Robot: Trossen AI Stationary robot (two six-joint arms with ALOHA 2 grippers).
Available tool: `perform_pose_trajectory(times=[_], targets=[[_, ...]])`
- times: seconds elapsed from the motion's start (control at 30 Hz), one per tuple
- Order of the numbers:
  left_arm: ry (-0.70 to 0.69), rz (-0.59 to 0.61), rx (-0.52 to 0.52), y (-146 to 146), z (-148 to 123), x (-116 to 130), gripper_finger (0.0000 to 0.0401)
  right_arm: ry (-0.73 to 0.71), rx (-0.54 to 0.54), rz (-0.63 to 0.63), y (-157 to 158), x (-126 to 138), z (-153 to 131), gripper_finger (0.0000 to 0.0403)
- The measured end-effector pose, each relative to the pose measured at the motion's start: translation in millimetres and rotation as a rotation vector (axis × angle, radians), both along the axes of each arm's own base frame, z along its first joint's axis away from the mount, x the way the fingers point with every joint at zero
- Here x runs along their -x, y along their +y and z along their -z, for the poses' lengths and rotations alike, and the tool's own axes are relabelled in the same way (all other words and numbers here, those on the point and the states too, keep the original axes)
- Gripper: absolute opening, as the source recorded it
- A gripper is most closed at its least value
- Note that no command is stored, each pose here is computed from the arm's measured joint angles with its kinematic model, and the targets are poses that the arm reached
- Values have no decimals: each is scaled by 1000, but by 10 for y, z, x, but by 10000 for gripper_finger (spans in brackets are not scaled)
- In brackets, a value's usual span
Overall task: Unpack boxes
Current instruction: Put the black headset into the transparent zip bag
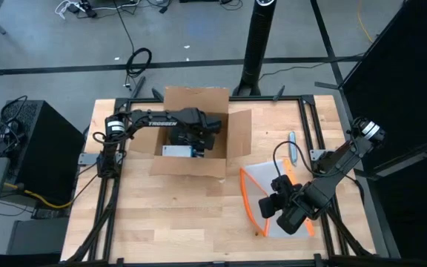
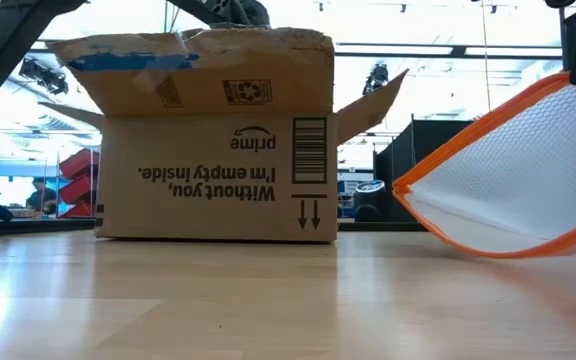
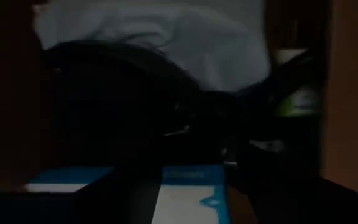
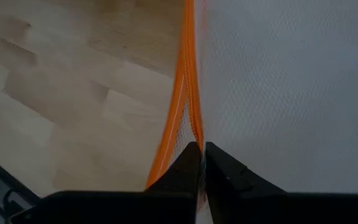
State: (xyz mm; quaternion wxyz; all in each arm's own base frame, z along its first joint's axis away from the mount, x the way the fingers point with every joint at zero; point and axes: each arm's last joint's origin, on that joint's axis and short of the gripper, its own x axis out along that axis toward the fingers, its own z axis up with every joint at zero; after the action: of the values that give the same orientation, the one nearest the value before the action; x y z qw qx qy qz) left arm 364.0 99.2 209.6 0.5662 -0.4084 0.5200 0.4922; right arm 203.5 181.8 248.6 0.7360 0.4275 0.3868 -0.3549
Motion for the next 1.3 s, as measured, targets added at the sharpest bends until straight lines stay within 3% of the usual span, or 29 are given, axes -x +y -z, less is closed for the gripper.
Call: perform_pose_trajectory(times=[0.27, 0.77, 0.93, 1.3], targets=[[-9, -164, 9, 159, 330, 17, 186, 29, 33, -9, -26, 25, 7, 0], [-71, -55, 13, 90, 459, -148, 14, 46, 58, -24, -22, 63, 10, 0], [-102, 86, 18, 19, 278, -258, 4, 54, 65, -39, -3, 91, 11, 0], [-238, 410, -75, -258, -893, -224, 1, 53, 58, -62, 47, 134, 12, 0]])
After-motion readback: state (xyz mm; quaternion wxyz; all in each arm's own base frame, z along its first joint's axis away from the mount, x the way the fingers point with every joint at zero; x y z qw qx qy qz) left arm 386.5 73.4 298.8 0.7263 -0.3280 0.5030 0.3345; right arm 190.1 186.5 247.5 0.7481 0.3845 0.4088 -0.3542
